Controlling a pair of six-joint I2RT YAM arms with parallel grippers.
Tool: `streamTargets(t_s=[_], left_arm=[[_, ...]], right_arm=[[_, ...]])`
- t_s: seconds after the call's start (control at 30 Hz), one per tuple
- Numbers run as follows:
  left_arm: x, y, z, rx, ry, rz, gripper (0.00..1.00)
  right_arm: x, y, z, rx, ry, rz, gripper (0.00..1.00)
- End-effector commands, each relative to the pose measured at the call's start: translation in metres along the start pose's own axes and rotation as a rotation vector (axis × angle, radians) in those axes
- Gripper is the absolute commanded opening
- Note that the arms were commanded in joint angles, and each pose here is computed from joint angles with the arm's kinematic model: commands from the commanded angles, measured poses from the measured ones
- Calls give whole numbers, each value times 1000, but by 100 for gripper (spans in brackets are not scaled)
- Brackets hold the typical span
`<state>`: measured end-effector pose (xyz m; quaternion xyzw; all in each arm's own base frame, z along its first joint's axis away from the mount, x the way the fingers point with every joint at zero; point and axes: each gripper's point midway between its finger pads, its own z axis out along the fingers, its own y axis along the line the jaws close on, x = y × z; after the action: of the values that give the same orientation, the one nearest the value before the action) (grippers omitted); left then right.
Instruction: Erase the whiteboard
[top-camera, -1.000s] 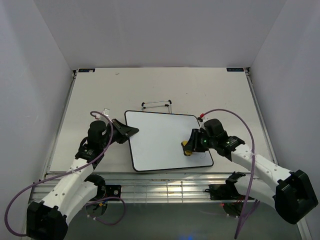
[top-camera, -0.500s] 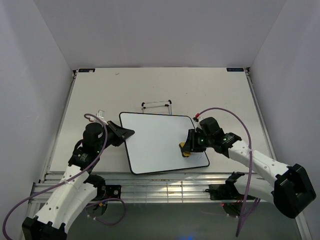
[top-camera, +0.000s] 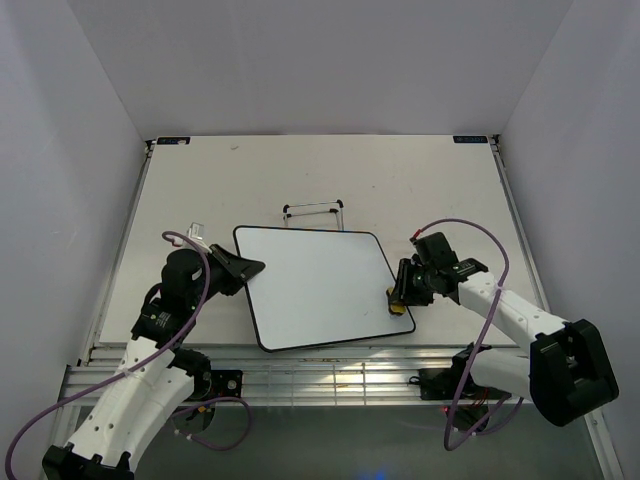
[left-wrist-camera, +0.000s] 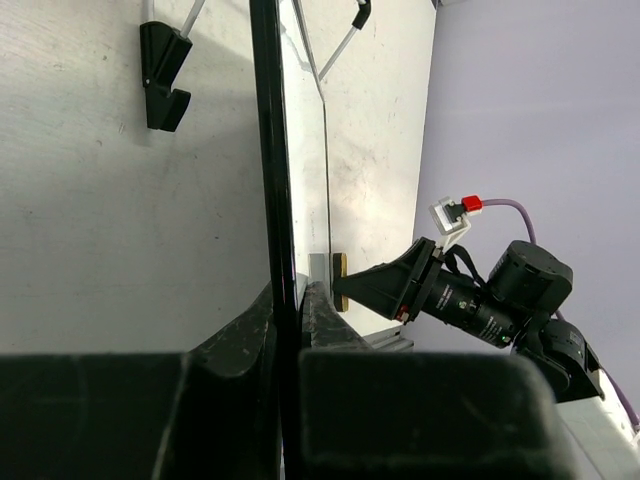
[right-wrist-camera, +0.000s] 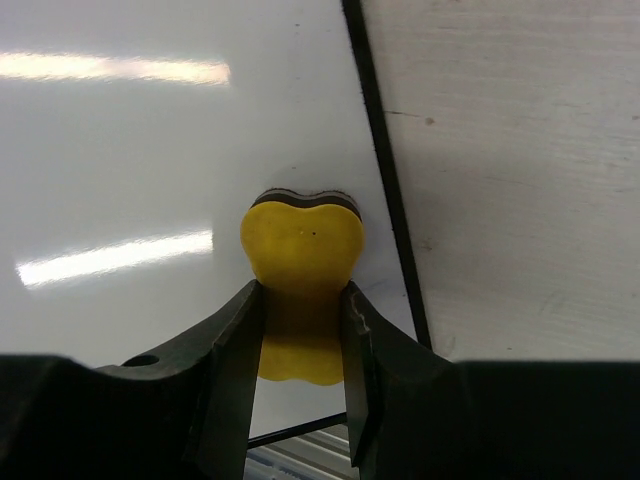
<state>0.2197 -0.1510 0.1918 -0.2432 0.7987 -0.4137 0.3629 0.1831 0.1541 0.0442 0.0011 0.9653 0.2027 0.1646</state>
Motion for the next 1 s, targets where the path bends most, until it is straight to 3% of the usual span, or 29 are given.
streamTargets(t_s=[0.0, 0.17, 0.4, 0.53, 0.83, 0.97], left_arm=[[-34, 8, -2, -70, -159, 184, 0], [-28, 7, 2, -40, -132, 185, 0], [-9, 10, 14, 22, -61, 145, 0], [-4, 14, 18, 22, -42, 125, 0], [-5, 13, 19, 27, -46, 114, 0], [-6, 11, 19, 29, -49, 119, 0]], right_arm=[[55, -54, 3, 215, 200, 36, 12], [60, -47, 11, 144, 240, 22, 12], [57, 31, -1, -338, 191, -102, 11], [65, 68, -14, -493, 170, -157, 12], [76, 131, -24, -539, 169, -265, 11], [73, 111, -11, -407, 147, -280, 11]])
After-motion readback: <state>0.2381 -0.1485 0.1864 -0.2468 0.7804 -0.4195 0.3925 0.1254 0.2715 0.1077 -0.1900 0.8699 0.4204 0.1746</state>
